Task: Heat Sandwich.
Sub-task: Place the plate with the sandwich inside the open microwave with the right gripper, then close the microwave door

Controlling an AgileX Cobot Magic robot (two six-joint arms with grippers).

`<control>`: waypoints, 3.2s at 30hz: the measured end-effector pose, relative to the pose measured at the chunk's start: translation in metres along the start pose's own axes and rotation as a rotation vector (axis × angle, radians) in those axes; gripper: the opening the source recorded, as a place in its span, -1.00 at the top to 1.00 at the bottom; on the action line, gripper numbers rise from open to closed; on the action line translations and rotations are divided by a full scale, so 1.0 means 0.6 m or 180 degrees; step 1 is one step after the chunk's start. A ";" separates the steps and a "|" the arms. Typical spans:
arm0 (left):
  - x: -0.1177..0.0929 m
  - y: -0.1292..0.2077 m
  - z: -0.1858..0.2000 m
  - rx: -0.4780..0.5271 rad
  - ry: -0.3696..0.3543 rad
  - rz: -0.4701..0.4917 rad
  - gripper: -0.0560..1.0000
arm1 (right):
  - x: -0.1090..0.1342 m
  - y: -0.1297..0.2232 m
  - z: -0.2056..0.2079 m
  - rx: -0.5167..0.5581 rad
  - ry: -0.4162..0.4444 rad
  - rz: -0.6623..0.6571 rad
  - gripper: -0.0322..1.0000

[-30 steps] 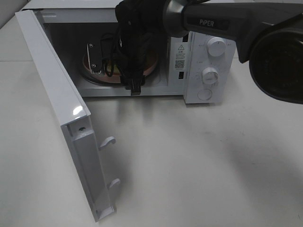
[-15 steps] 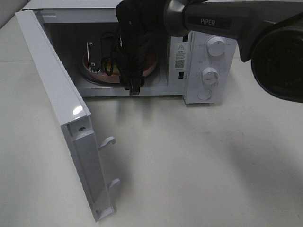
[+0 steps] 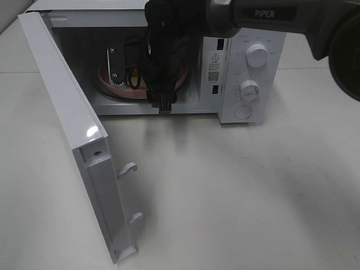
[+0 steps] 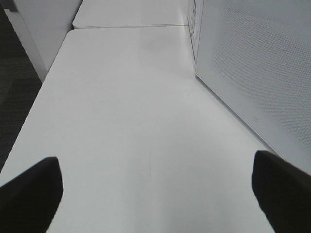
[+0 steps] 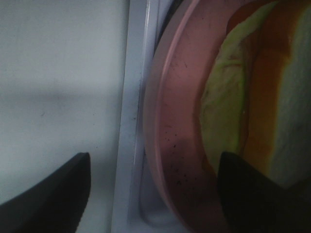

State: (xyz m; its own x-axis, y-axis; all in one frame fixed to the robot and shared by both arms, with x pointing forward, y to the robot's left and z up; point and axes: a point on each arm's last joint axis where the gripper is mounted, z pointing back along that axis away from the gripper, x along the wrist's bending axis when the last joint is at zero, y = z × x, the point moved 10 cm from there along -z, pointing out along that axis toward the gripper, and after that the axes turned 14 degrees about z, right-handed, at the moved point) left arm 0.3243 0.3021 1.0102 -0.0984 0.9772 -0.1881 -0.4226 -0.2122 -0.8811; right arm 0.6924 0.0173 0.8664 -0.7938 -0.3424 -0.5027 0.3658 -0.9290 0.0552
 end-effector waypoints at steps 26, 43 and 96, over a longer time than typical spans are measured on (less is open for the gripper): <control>0.000 0.000 0.000 0.0000 0.0000 0.0000 -0.98 | 0.085 0.029 0.106 -0.0155 0.0135 0.0101 -0.44; 0.000 0.000 0.000 0.0000 0.0000 0.0000 -0.98 | 0.160 0.062 0.194 -0.0200 0.0168 -0.0175 -0.44; 0.000 0.000 0.000 0.0000 0.0000 0.0000 -0.98 | 0.453 0.213 0.484 0.0374 -0.0164 -0.3523 -0.54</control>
State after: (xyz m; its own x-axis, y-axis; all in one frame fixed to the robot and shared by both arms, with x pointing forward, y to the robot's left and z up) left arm 0.3243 0.3021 1.0102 -0.0984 0.9772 -0.1881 -0.4226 -0.2122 -0.8811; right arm 0.3821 -0.2350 0.9873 -0.6738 0.6801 -0.2889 -0.6023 -0.7320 -0.3185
